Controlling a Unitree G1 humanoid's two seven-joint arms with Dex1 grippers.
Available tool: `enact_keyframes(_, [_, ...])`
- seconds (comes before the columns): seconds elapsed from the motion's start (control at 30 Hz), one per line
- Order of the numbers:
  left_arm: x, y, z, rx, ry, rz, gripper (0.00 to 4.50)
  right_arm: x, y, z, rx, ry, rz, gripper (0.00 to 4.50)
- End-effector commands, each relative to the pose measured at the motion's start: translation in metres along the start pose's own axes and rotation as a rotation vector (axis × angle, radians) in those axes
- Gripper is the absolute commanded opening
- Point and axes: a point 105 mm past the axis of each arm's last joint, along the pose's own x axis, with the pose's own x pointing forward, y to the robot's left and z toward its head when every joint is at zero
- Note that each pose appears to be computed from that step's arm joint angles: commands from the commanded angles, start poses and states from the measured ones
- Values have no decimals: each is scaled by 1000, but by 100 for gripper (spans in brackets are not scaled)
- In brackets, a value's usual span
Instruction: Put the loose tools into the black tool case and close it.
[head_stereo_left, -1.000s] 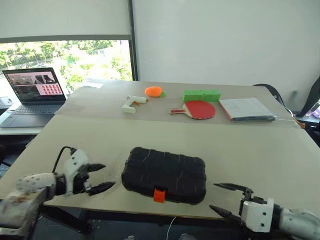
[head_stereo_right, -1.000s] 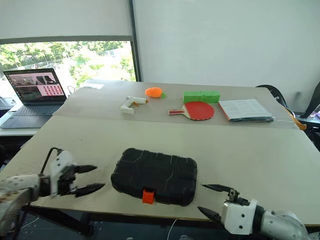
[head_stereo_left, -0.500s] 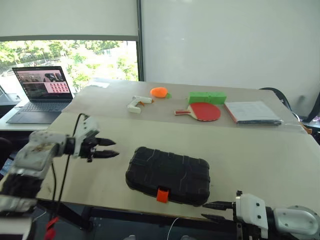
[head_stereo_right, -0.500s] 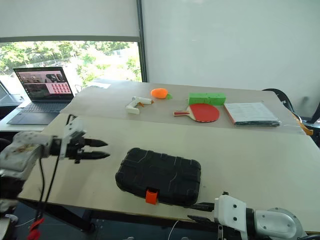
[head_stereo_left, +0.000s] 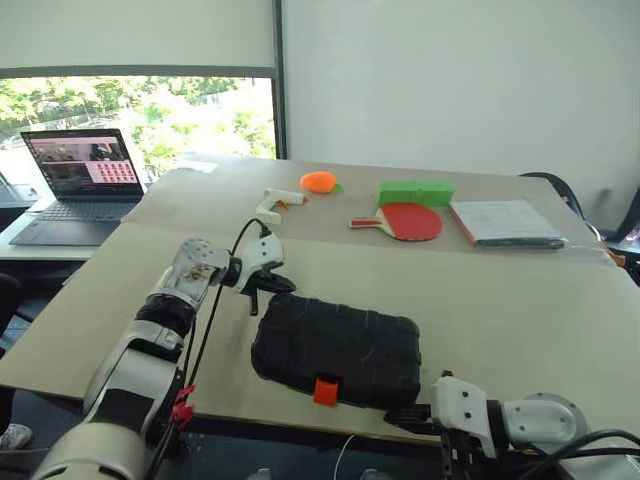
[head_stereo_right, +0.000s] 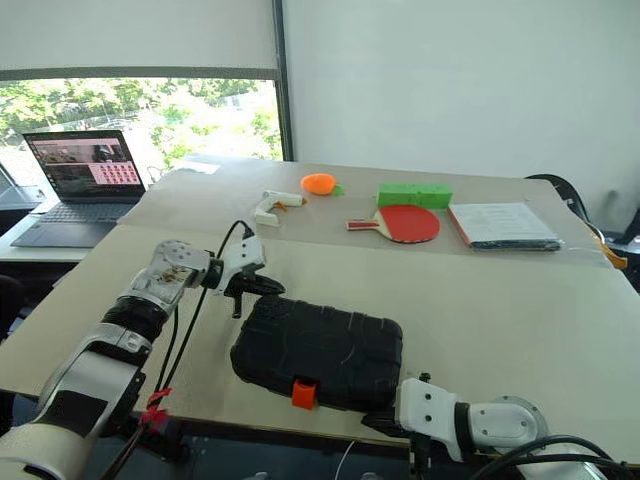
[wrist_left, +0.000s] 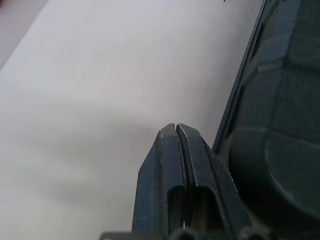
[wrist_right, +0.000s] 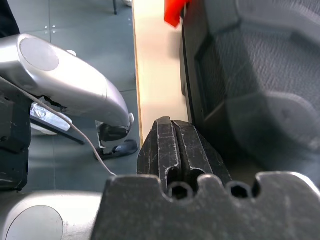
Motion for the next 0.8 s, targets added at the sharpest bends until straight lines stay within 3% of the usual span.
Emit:
enact_keyframes(0.03, [-5,-17,7,19,-10,-141,7,-9,-31,1,-42,15,-126,0])
enact_keyframes(0.13, [-18,-36,-13,41,69,-242,7,-16,-48,0,-51,29,-185,0])
enact_keyframes(0.27, [-30,-32,-19,23,76,-171,7,-21,-55,-1,-52,35,-194,0])
enact_keyframes(0.43, [-50,3,27,-39,-104,12,7,-19,-29,7,-8,-10,-78,0])
enact_keyframes(0.57, [-56,-11,87,-80,-277,-138,7,-20,-14,9,25,-21,-2,0])
enact_keyframes(0.67, [-42,-45,95,-10,-226,-311,7,-19,-11,10,27,-23,22,0])
enact_keyframes(0.8, [-15,-75,81,73,-117,-440,7,-14,-13,16,32,-42,31,0])
